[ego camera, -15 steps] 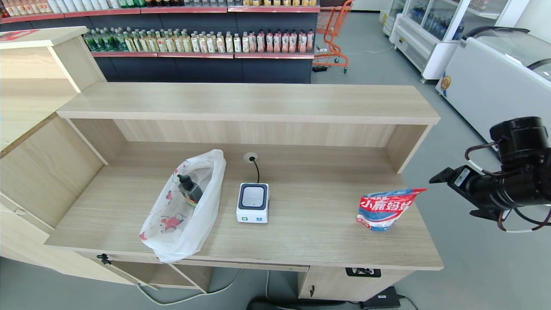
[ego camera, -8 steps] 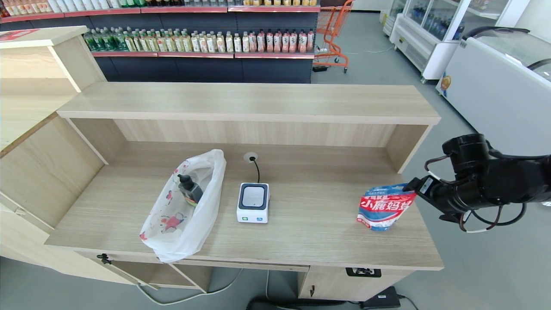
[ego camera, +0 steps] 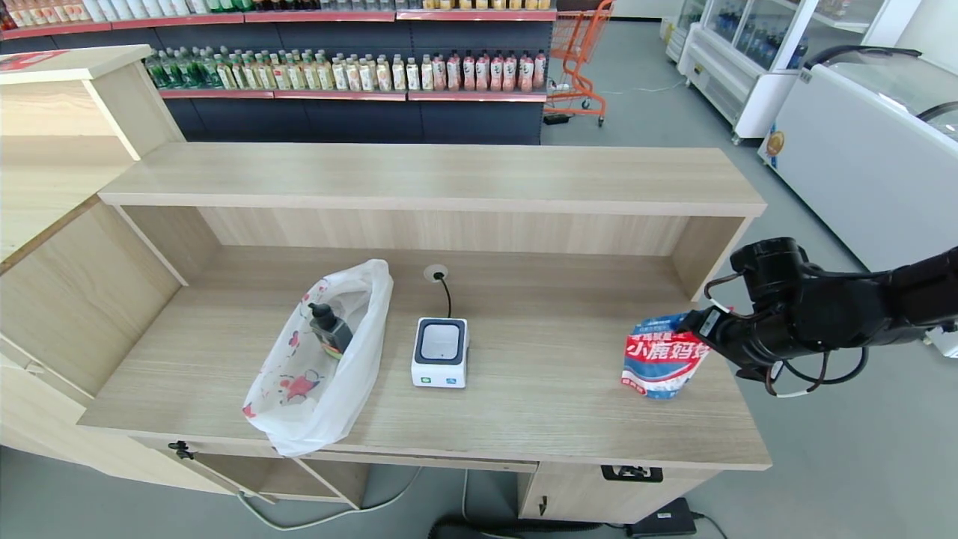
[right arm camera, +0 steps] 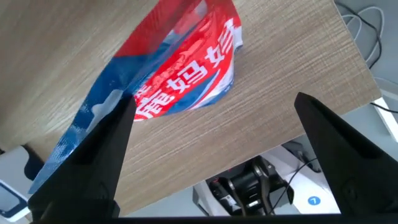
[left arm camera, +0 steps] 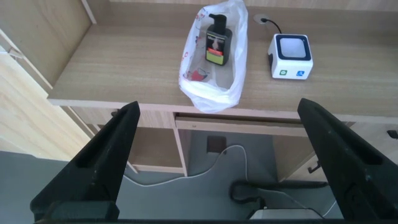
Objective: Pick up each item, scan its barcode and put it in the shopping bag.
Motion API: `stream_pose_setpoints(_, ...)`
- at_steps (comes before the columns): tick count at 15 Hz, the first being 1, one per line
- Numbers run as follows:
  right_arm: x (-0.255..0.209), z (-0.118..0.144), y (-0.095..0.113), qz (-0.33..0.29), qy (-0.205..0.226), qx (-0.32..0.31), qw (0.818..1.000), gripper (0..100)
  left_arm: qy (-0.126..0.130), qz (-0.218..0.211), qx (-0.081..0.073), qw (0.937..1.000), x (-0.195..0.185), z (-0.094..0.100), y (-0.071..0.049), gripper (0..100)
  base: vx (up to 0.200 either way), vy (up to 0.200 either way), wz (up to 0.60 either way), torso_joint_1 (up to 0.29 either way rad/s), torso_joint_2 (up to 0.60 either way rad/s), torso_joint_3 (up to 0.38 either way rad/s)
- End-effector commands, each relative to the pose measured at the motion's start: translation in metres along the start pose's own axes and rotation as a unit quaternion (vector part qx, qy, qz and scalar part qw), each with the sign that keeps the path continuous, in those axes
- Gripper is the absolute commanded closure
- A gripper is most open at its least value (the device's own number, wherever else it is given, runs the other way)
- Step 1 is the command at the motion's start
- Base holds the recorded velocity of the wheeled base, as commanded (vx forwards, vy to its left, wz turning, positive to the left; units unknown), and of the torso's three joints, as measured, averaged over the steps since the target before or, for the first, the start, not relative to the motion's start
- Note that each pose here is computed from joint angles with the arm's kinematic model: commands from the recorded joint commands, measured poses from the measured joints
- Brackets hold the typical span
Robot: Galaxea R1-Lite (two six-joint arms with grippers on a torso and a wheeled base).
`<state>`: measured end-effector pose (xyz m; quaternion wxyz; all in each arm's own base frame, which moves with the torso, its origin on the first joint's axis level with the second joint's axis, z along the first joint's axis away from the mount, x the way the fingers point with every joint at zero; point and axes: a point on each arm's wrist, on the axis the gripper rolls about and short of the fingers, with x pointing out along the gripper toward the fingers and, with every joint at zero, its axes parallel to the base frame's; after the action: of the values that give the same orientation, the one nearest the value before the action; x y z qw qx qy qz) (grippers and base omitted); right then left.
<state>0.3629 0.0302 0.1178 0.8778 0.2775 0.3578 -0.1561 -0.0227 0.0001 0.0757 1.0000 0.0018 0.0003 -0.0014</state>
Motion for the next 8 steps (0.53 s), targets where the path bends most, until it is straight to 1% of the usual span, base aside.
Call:
stream_pose_setpoints(1, -0.038, 0.008, 0.002, 0.038, -0.021, 0.004, 0.999, 0, 0.000, 0.001, 0.000, 1.0000, 0.000, 0.000, 0.000, 0, 0.000, 0.000, 0.00, 0.000, 0.00, 0.000)
stream_pose_setpoints(3, -0.069, 0.016, 0.003, 0.079, -0.035, 0.002, 0.996, 0, 0.000, 0.000, 0.000, 1.0000, 0.000, 0.000, 0.000, 0, 0.000, 0.000, 0.00, 0.000, 0.00, 0.000)
stream_pose_setpoints(4, -0.076, 0.019, 0.002, 0.086, -0.045, -0.006, 0.995, 0, 0.000, 0.000, 0.000, 1.0000, 0.000, 0.000, 0.000, 0, 0.000, 0.000, 0.00, 0.000, 0.00, 0.000)
stream_pose_setpoints(6, -0.068, 0.020, 0.000, 0.076, -0.043, -0.021, 0.996, 0, 0.000, 0.000, 0.000, 1.0000, 0.000, 0.000, 0.000, 0, 0.000, 0.000, 0.00, 0.000, 0.00, 0.000)
stream_pose_setpoints(8, -0.042, 0.012, -0.003, 0.054, -0.016, -0.025, 0.998, 0, 0.000, 0.000, 0.000, 1.0000, 0.000, 0.000, 0.000, 0, 0.000, 0.000, 0.00, 0.000, 0.00, 0.000)
